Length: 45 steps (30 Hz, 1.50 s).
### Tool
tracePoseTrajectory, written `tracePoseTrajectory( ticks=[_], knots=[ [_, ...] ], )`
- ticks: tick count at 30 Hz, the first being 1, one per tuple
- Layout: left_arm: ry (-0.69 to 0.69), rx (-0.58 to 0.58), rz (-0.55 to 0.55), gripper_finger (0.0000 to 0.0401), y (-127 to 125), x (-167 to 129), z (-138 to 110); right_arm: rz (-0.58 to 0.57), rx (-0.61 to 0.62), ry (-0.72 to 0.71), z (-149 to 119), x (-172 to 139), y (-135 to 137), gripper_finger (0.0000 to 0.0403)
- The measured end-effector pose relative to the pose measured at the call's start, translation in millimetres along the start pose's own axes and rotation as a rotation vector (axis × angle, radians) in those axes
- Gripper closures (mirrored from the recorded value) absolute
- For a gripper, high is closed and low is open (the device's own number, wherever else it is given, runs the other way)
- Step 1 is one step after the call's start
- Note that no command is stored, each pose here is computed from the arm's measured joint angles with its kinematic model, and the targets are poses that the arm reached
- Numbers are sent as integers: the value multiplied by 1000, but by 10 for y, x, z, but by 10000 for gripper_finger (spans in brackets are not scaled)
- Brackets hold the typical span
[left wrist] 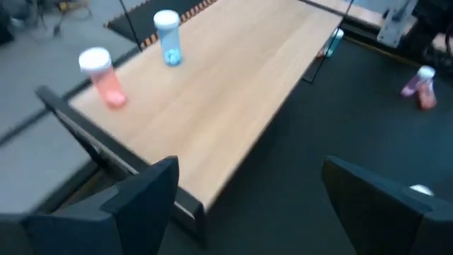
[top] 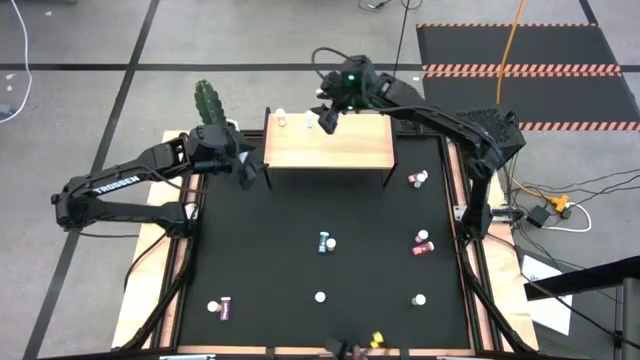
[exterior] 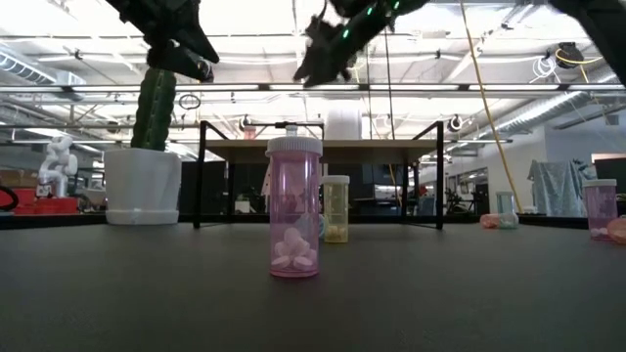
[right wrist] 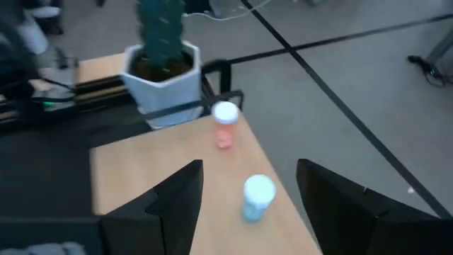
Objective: Pick and place medicine bottles onto shelf by color
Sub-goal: Put the top pink pill bottle on the shelf
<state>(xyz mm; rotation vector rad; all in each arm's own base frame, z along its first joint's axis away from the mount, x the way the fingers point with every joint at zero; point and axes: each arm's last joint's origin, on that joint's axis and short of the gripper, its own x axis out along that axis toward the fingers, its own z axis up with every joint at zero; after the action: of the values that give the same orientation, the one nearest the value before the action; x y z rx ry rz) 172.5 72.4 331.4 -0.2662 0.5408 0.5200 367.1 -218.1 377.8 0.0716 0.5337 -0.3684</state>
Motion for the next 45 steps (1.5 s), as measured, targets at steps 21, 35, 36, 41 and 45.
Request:
tracePoseTrajectory(
  ticks=[21,35,36,41,45],
  knots=[
    [513,-354,-45,124,-566,-320,-635,263,77,-324,-912,-1122,1037,179],
    [697,-616,22,126,-869,-244,-1224,380,243,-259,-1650,-1265,1343,179],
    [707,-628,9,122,-910,-220,-1256,379,252,-252,-1657,-1271,1360,179],
    [723,-630,-46,118,-1141,-109,-1354,469,256,-228,-1674,-1317,1482,179],
    [619,-626,-194,132,-1430,35,-1340,613,222,-200,-1687,-1372,1585,179]
  ],
)
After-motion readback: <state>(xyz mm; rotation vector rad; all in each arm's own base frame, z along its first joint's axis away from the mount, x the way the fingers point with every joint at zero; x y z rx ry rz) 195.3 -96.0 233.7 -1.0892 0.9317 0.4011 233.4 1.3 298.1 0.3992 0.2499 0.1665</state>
